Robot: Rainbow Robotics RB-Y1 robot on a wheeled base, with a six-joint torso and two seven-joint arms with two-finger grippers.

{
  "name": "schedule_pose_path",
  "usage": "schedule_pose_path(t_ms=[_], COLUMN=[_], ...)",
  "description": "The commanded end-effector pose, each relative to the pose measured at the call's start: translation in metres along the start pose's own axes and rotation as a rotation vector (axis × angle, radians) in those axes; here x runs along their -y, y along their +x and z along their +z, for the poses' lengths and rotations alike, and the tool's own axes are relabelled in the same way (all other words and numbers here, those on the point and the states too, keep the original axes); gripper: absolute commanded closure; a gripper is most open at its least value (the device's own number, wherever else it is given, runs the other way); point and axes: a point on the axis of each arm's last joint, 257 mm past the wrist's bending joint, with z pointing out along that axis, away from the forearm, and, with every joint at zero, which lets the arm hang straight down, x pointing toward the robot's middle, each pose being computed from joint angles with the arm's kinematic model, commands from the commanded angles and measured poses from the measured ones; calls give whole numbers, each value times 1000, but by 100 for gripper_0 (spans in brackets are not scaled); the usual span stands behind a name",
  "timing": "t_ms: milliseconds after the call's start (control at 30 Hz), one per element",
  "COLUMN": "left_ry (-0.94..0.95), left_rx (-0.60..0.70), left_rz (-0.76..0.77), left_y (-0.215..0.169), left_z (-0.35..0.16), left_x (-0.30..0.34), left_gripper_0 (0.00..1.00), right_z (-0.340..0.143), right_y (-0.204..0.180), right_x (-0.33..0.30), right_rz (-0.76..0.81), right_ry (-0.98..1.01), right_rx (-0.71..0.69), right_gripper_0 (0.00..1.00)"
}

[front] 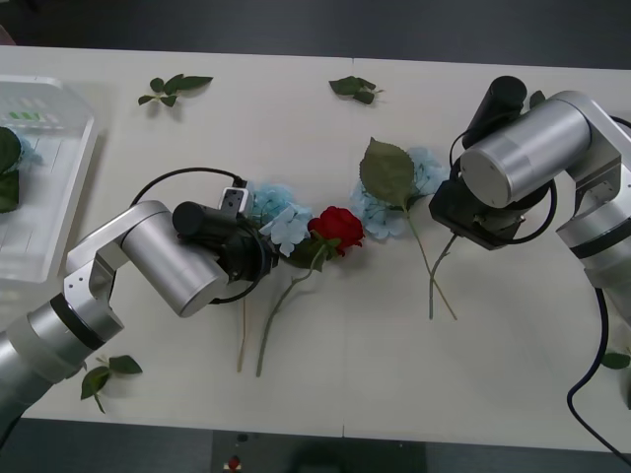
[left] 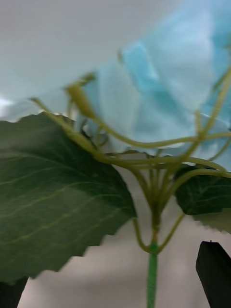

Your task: Put the red flowers into the right box and the blue flowers into the left box

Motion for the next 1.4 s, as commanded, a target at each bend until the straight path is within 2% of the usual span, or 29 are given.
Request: schedule_pose_path(t_ms=[33,200,233,300,367,433,467,533,567,800,933,1100,1200,1400], left_ry=[5,4,2,2,0,-3,-3,-8,-7,-21,-28,-58,-106,-221], left_rx=[48,49,49,46,47,44,43,36,35,44,84,103,90,36], left_rz=[19,25,26,30,34,34,36,39,37,34,43,24,16,51], left_y=[-23,-24,-24,-22,-21,-19,-19,-15,-15,-20,-38,-64,-76,-87], left_z=[-6,-5,-5,-5,-5,-4,-4,-2,-2,-4,-16,-59,-98,-148], left_x=[11,11,11,12,11,10,10,9,9,2,-6,-33,-62,-129], left_gripper_0=[0,0,4,22,33,53,68,86,99,100,100,100,100,100], right_z=[-38,-69,-73,-88,-97,-111,-117,-130,-137,-159,-163,-160,-150,-134], right_y=[-27,-39,-41,-48,-52,-60,-63,-73,-82,-122,-141,-162,-166,-195], right_x=[0,9,10,15,20,28,34,41,45,102,147,202,231,264], right_rz=[-90,-75,-71,-63,-56,-45,-41,-42,-48,-18,-22,-40,-63,-103], right_ry=[-22,-36,-39,-50,-54,-56,-54,-71,-86,-137,-122,-71,-35,-1], right_rx=[79,83,82,85,86,91,90,95,106,149,176,171,129,159], right_gripper_0=[100,100,100,100,100,100,100,100,100,100,100,100,100,100])
